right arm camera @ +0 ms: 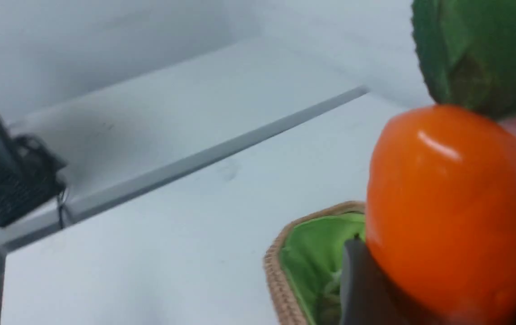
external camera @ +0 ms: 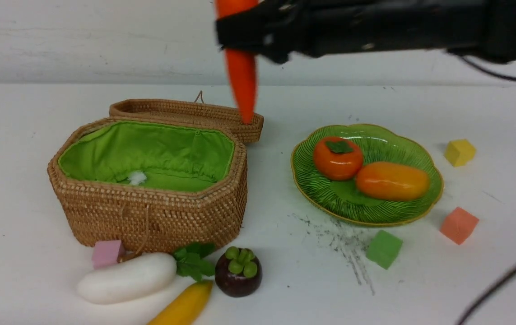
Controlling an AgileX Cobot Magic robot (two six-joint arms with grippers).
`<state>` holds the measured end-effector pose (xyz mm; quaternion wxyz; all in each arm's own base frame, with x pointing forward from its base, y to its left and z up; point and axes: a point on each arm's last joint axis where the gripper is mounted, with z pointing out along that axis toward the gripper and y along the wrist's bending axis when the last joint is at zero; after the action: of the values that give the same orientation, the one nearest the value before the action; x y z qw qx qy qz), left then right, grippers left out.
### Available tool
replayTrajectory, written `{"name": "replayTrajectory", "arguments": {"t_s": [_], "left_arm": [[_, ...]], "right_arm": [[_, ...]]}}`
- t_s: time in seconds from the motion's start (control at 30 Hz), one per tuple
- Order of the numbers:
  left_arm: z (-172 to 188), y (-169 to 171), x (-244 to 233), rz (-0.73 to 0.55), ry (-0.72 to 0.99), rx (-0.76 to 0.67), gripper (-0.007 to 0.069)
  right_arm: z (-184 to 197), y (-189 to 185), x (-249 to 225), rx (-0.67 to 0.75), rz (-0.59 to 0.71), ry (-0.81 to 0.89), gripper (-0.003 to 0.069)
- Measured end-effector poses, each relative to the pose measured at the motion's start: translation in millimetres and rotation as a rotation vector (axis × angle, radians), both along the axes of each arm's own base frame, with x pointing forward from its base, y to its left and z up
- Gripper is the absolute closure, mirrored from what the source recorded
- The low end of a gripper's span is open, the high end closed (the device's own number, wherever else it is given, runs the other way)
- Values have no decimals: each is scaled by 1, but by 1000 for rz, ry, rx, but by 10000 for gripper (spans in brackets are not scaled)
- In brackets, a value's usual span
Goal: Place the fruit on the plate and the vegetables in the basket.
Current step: Use the right arm to grab a carrot and put it into the left basket
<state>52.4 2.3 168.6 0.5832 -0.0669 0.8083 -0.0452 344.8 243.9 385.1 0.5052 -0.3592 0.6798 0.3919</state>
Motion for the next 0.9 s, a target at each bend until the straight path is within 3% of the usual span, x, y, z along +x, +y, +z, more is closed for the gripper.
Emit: {"name": "replayTrajectory", "arguments": {"t_s": [0.17,0.37,0.43,0.47,0.6,0.7,0.77,0.9], "left_arm": [[0,0,0,0,0,0,386],[0,0,0,0,0,0,386],[0,0,0,0,0,0,386],[0,0,0,0,0,0,386],[0,0,0,0,-1,0,386],[0,0,0,0,-1,0,386],[0,0,0,0,-1,0,386],[0,0,0,0,-1,0,386]], "right_arm": [[-69,64,53,-40,22,42,319],[-122,86,80,-113,56,101,312],[-130,86,80,-163,70,102,284],[-133,85,79,-209,84,108,218],[-130,79,74,-314,105,107,53],[-110,71,66,-382,95,95,-15],[-102,68,63,-400,92,87,-19],[-43,40,38,-531,66,15,6]]}}
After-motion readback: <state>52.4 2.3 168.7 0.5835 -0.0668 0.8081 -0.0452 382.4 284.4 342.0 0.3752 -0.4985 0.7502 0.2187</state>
